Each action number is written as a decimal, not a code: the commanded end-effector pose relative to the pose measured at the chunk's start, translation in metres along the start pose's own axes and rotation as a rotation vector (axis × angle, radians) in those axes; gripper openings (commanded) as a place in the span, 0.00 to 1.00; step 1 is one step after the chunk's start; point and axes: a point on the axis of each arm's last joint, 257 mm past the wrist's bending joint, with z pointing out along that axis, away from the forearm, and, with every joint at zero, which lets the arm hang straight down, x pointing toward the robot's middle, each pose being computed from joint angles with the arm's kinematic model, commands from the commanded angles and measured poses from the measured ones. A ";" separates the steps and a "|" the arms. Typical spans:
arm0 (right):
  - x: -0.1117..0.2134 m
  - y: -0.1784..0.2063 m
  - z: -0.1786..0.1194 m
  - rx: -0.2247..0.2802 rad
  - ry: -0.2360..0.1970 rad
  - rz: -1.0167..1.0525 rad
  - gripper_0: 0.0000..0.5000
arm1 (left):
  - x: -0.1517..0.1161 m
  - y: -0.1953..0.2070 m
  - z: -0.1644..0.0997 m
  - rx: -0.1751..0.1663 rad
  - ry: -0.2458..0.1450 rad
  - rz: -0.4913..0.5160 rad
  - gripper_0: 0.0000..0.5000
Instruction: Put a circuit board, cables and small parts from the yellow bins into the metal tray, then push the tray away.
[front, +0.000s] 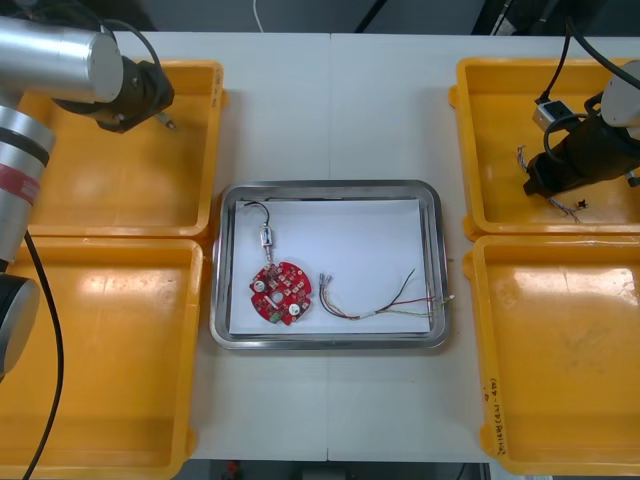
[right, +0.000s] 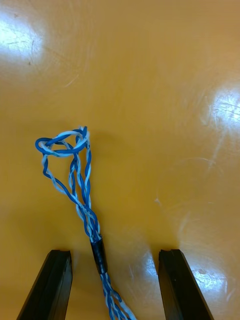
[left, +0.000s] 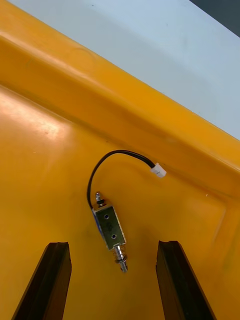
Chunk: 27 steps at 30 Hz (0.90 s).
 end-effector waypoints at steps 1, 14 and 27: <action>-0.015 0.015 -0.002 -0.009 -0.010 -0.036 1.00 | -0.013 -0.046 -0.006 0.057 -0.052 0.118 1.00; -0.003 0.017 -0.003 -0.022 0.037 -0.045 0.00 | -0.001 -0.043 0.013 0.052 -0.064 0.158 1.00; -0.013 0.002 -0.021 0.001 0.005 -0.061 0.00 | -0.002 -0.039 0.029 0.055 -0.094 0.170 1.00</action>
